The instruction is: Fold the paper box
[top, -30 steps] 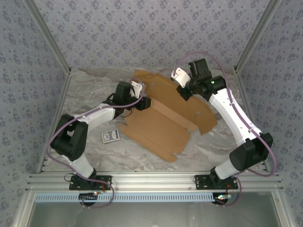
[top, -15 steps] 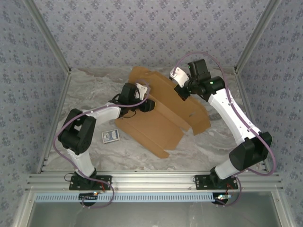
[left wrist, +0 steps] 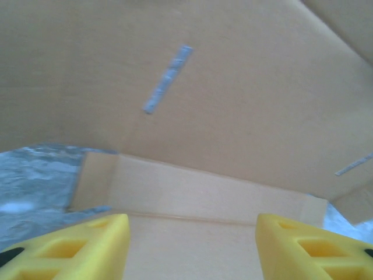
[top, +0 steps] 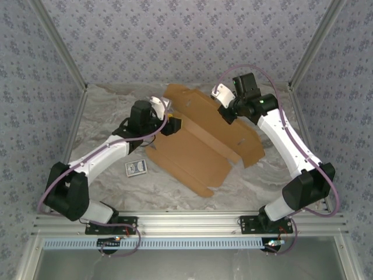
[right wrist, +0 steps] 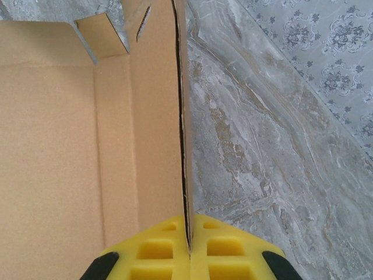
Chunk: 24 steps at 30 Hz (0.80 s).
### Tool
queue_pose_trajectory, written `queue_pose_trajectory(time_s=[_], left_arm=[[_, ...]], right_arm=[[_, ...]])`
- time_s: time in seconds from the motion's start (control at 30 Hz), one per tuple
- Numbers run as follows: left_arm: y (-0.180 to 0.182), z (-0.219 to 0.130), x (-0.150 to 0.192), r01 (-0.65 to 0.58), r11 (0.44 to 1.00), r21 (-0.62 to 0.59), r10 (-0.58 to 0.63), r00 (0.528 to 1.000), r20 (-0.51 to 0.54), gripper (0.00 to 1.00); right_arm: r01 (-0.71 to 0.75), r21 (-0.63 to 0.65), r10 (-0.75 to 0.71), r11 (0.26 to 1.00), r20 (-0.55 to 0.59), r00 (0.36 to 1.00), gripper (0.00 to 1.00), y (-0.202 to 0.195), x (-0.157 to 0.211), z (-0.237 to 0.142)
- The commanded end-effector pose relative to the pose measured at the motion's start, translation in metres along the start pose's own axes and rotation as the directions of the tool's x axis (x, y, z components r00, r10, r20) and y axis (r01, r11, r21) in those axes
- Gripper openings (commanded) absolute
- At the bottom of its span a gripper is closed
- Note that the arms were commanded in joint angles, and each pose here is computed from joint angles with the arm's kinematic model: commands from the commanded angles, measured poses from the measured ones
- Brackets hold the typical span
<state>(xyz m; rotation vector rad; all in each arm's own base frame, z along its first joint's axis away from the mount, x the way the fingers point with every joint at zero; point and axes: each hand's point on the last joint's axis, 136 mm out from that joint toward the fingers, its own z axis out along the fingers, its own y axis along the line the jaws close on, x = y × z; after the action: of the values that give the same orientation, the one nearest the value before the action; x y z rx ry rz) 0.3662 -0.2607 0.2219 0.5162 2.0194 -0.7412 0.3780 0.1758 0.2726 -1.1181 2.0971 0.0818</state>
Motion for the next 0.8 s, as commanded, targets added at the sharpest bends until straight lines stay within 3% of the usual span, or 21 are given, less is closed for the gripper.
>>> queue_pose_trajectory(time_s=[0.0,0.27,0.53,0.77], left_arm=[[0.028,0.009,0.018,-0.028,0.993,-0.112,0.019,0.996,-0.086,0.6],[0.051,0.046,0.022,-0.08,0.983,-0.166,0.053,0.986,-0.157,0.61],[0.008,0.077,0.033,-0.047,0.997,0.064,0.058,0.984,-0.168,0.49],[-0.002,0.088,0.042,-0.007,0.99,0.142,0.032,0.985,-0.172,0.45]], right_arm=[[0.022,-0.011,-0.022,1.0,0.009,1.0,0.0,0.002,-0.004,-0.003],[0.024,-0.027,-0.024,0.999,0.007,1.0,0.0,0.007,-0.005,-0.003],[0.014,-0.021,-0.013,1.0,0.004,1.0,0.0,0.006,-0.005,0.001],[0.011,-0.025,-0.011,1.0,0.014,1.0,0.0,0.007,-0.008,0.002]])
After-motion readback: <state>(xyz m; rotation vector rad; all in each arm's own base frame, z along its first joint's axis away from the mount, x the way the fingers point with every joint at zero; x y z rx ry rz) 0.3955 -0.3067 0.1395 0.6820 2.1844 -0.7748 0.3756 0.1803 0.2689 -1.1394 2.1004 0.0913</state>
